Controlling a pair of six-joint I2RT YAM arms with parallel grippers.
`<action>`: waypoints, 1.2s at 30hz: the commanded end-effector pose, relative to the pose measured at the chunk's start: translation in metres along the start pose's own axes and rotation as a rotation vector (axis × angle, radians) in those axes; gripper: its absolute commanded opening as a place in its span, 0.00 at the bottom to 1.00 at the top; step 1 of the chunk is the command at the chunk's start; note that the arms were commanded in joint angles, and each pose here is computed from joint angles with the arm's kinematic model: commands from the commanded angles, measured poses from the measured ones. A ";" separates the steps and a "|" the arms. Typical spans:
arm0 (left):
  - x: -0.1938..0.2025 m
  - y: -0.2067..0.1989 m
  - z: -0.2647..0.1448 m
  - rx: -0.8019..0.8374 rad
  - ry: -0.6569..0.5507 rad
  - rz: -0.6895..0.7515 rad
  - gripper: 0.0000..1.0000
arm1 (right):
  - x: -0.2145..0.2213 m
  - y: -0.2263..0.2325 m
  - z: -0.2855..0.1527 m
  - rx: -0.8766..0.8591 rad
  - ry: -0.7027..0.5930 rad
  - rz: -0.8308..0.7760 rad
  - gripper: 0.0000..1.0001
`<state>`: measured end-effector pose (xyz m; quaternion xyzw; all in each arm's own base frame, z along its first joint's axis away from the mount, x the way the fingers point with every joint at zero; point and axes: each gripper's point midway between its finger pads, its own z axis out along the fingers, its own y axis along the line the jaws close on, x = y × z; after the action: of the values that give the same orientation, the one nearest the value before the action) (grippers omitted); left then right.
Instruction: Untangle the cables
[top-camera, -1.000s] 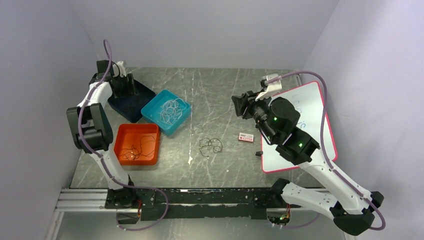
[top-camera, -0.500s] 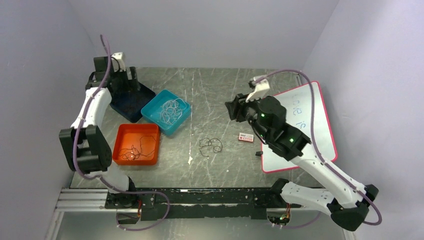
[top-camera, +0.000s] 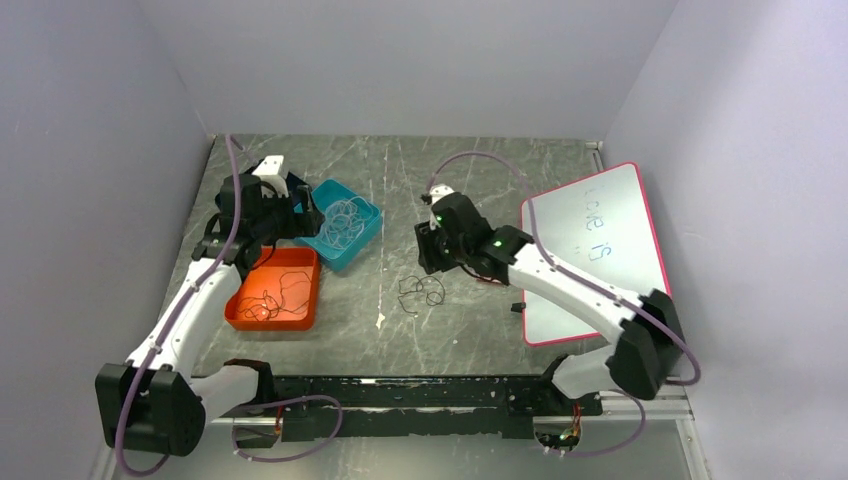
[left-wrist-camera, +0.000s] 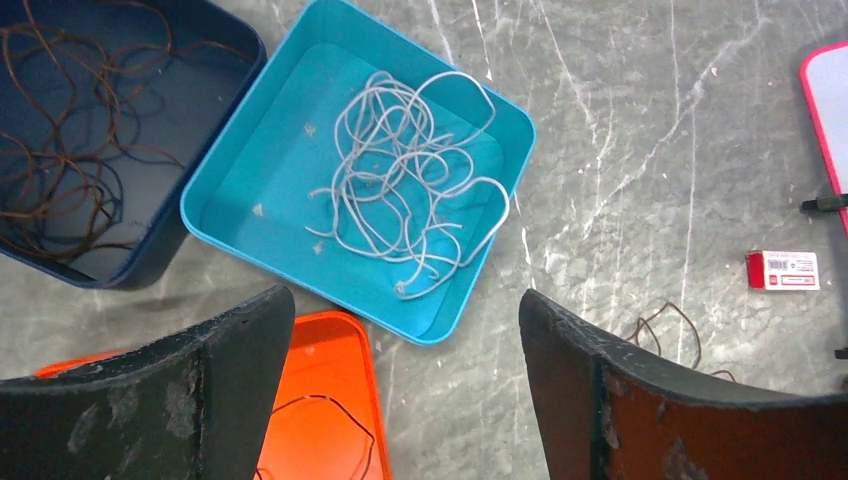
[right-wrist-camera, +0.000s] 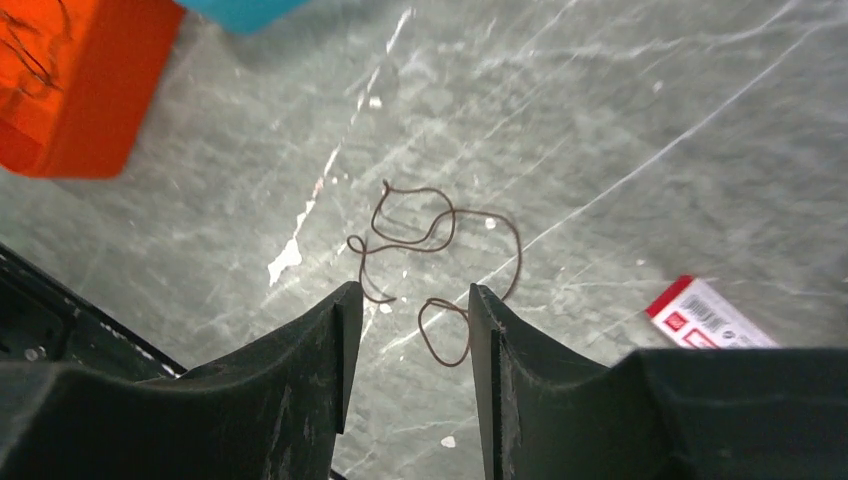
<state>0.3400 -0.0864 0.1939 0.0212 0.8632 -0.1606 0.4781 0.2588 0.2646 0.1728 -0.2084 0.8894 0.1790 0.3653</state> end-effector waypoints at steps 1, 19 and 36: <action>-0.001 -0.013 -0.006 0.048 -0.045 -0.055 0.86 | 0.032 0.012 0.023 -0.060 0.157 0.010 0.46; 0.011 -0.016 -0.002 0.078 -0.020 -0.042 0.85 | 0.105 -0.017 0.070 0.156 0.314 -0.014 0.44; 0.017 -0.021 0.001 0.106 -0.007 -0.066 0.83 | 0.114 -0.020 0.057 0.150 0.309 0.006 0.12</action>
<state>0.3264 -0.1000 0.1780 0.0075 0.8611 -0.2036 0.4657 0.2215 0.2453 0.0302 -0.2134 0.9520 0.0703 0.2081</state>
